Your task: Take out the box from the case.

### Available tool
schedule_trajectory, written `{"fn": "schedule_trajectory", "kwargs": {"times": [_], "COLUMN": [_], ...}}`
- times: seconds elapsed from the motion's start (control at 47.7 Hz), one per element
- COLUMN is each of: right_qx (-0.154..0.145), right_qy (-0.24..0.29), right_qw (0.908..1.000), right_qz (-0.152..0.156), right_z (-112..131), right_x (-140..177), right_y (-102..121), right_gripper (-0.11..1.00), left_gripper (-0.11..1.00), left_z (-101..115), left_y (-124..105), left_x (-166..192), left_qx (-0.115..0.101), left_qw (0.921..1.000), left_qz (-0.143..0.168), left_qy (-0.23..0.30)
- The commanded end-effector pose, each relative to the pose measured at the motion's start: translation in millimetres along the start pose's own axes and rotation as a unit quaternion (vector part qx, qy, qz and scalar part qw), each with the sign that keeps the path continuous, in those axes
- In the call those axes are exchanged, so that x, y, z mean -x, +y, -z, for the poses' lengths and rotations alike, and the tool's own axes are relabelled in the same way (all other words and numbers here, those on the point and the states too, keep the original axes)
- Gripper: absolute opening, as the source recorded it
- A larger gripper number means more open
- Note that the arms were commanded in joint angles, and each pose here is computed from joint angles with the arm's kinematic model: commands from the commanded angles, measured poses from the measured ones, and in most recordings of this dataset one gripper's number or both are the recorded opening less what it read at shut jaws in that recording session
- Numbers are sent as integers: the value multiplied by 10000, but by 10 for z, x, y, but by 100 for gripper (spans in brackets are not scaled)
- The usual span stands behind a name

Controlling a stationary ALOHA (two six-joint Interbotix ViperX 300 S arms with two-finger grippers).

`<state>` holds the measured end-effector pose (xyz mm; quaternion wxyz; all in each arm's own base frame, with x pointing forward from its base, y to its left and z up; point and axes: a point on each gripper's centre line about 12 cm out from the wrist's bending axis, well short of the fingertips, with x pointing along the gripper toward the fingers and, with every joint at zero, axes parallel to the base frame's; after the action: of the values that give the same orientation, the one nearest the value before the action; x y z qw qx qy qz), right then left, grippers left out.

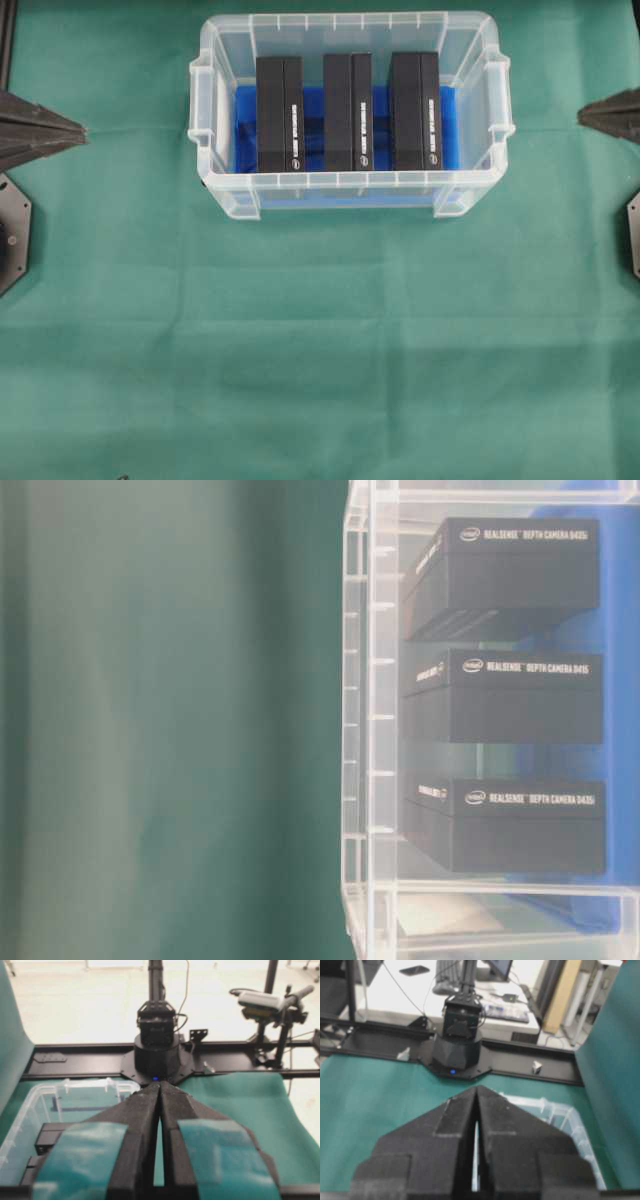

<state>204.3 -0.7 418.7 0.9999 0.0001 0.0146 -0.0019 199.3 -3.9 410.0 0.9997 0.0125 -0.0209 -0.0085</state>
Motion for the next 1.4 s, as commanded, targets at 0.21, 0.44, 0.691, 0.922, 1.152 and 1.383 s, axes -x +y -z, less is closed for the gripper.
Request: {"fn": "schedule_trajectory", "kwargs": {"times": [0.21,0.44,0.691,0.922,1.152,1.383], "right_qx": [-113,-588,-1255,-1731,-2105,-3757], "right_qy": [736,2140,3808,4825,4880,4573], "right_qw": [9972,9749,9141,8519,8367,7670], "right_qz": [1,157,600,1072,1321,2477], "right_z": [0,201,350,404,392,358], "right_x": [20,121,331,486,386,339], "right_y": [2,-5,-15,-17,-17,-43], "right_gripper": [0,0,0,0,0,0], "left_gripper": [1,1,1,1,1,1], "left_z": [-82,21,281,354,343,336], "left_y": [-50,-43,-37,-83,-114,-85], "left_x": [-46,-35,64,100,77,52], "left_qx": [139,460,1173,1589,1826,3314], "left_qw": [9985,9751,9049,8778,8731,8249], "left_qz": [121,5,-459,-665,-733,-1664], "left_qy": [519,2167,4065,4470,4461,4266]}}
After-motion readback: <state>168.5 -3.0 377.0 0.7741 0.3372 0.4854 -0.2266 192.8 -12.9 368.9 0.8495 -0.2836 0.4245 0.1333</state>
